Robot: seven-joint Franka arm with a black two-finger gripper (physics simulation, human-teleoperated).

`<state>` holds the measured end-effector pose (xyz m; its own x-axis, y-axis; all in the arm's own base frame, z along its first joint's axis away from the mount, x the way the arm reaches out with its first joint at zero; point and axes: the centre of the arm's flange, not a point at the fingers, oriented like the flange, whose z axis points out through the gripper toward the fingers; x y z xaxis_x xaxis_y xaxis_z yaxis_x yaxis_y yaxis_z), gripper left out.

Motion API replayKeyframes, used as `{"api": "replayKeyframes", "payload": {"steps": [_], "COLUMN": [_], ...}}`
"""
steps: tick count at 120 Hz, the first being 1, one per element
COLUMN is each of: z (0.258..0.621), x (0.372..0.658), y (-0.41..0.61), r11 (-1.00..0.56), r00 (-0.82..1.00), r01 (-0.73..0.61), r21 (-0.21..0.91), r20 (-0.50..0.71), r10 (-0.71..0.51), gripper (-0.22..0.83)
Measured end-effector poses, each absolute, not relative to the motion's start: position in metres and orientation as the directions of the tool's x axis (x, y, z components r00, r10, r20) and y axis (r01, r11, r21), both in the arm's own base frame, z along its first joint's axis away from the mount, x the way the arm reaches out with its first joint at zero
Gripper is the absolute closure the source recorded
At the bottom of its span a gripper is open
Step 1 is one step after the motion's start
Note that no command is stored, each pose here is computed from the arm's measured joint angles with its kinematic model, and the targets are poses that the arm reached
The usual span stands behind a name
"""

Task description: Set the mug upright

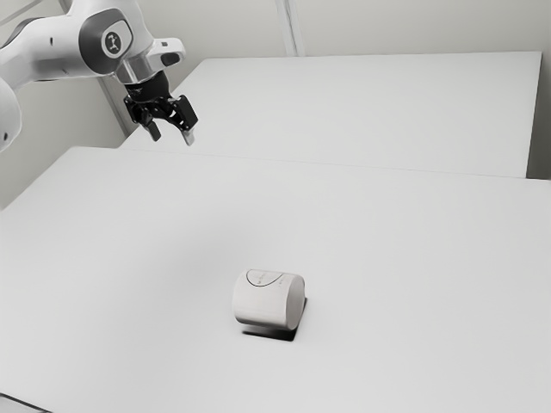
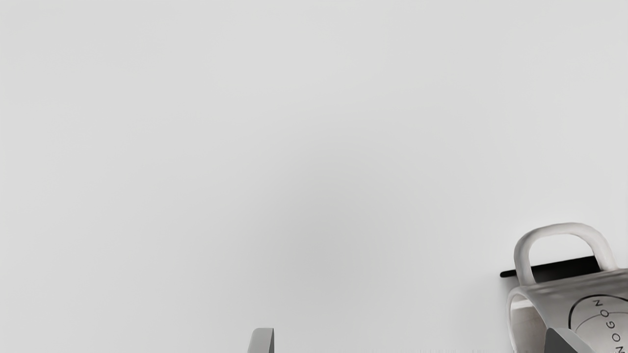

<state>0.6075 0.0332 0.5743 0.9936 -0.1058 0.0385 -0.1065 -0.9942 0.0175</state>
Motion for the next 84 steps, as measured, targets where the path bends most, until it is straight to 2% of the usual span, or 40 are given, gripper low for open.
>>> {"api": "replayKeyframes", "payload": {"steps": [32, 48, 68, 84], "z": [0.578, 0.566, 0.522, 0.491], "x": [0.605, 0.595, 0.555, 0.503], "y": [0.033, 0.021, 0.002, 0.004], "r11": [-0.993, -0.99, -0.972, -0.931], "r00": [0.992, 0.991, 0.991, 0.996], "r01": [-0.118, -0.135, -0.097, 0.004], "r21": [0.018, 0.035, 0.215, 0.366], "r20": [0.042, 0.015, -0.067, -0.086], "r10": [-0.117, -0.134, -0.114, -0.029], "gripper": [0.0, 0.0, 0.0, 0.0]}}
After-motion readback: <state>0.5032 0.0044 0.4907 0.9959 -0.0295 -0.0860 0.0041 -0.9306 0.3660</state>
